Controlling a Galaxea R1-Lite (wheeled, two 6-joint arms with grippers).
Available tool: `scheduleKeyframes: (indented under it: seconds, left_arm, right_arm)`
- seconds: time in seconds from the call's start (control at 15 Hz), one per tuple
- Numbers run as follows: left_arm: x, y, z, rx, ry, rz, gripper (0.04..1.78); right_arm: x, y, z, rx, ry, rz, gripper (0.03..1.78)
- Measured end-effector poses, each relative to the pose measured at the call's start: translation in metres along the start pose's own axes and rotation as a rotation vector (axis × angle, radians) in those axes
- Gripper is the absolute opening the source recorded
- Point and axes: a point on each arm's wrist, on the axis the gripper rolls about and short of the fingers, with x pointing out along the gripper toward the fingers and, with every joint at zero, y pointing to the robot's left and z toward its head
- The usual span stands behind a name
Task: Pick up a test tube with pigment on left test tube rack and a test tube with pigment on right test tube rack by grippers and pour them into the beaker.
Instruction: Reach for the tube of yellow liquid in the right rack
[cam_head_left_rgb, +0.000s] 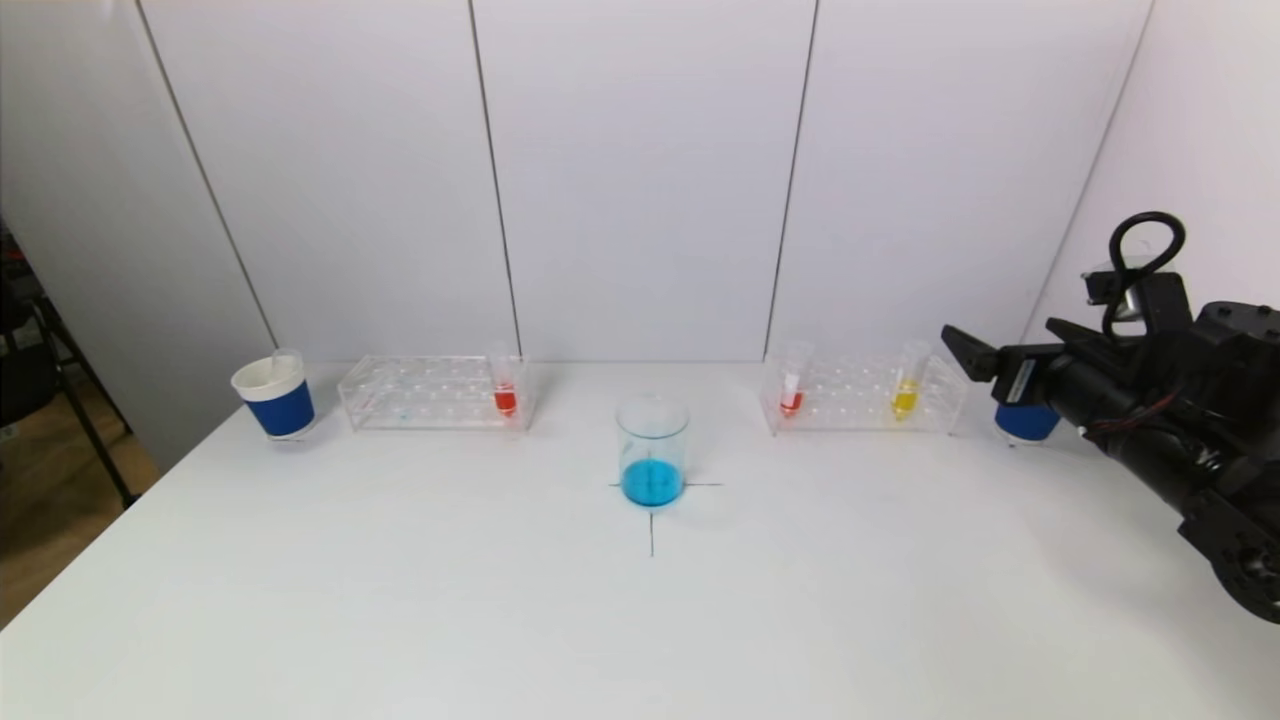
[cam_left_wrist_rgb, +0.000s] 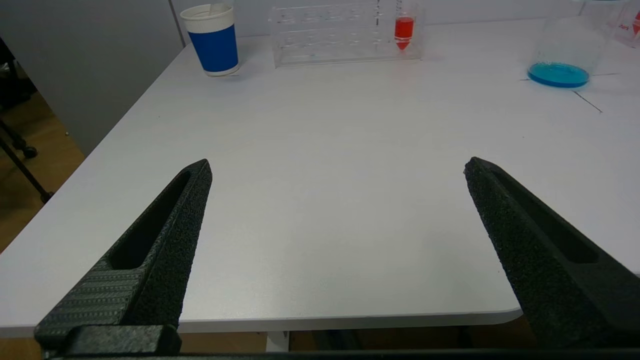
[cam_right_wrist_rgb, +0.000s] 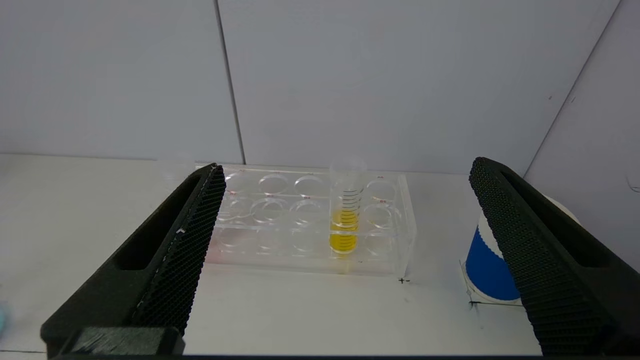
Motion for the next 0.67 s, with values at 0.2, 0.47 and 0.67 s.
scheduleKeyframes:
  seconds: [0.2,0.47,0.67]
  left_arm:
    - [0.000,0.000,0.000,0.000,0.000,0.000,1.76]
    - [0.000,0.000,0.000,0.000,0.000,0.000,1.76]
    - [0.000,0.000,0.000,0.000,0.000,0.000,1.76]
  right_arm:
    - [0.018,-0.001,-0.022,0.001,0.007,-0.003,1.77]
    - [0.037,-0.002,-0.049,0.001,0.025,-0.018,1.77]
    - [0.047,-0.002,-0.065,-0.001,0.031,-0.024,1.77]
